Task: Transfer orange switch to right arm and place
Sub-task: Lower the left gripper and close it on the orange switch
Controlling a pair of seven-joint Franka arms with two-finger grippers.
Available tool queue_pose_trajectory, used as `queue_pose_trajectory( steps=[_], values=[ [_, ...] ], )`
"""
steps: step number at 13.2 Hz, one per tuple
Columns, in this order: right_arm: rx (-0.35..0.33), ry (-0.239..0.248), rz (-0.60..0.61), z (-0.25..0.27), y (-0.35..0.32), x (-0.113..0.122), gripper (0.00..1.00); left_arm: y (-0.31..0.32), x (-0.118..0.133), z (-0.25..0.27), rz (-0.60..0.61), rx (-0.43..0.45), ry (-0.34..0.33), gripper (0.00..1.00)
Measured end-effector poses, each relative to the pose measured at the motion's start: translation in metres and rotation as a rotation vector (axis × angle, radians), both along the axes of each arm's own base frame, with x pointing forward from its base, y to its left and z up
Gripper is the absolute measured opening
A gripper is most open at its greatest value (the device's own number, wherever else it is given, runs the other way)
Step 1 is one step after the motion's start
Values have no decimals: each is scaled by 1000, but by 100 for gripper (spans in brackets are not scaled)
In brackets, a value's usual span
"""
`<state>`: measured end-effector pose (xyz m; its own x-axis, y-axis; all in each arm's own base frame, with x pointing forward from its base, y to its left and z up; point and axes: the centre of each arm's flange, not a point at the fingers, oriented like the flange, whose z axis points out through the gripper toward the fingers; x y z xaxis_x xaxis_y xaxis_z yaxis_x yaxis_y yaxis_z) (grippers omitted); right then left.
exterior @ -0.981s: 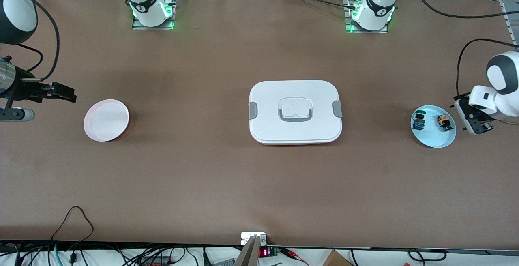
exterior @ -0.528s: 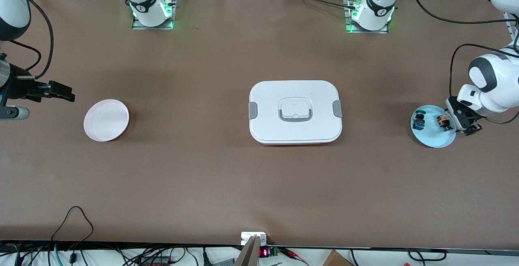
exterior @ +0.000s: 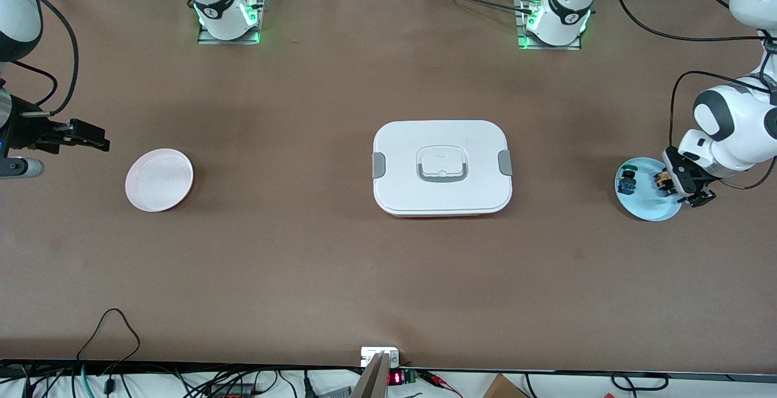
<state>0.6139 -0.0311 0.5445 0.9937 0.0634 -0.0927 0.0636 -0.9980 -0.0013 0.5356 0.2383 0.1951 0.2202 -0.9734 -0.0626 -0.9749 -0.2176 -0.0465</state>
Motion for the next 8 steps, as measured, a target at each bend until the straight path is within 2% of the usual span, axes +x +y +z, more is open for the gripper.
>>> queue_pose_trajectory(
  steps=[8],
  values=[
    [0, 1, 0, -1, 0, 0, 100, 3, -3, -12, 6, -5, 10, 100]
  ],
)
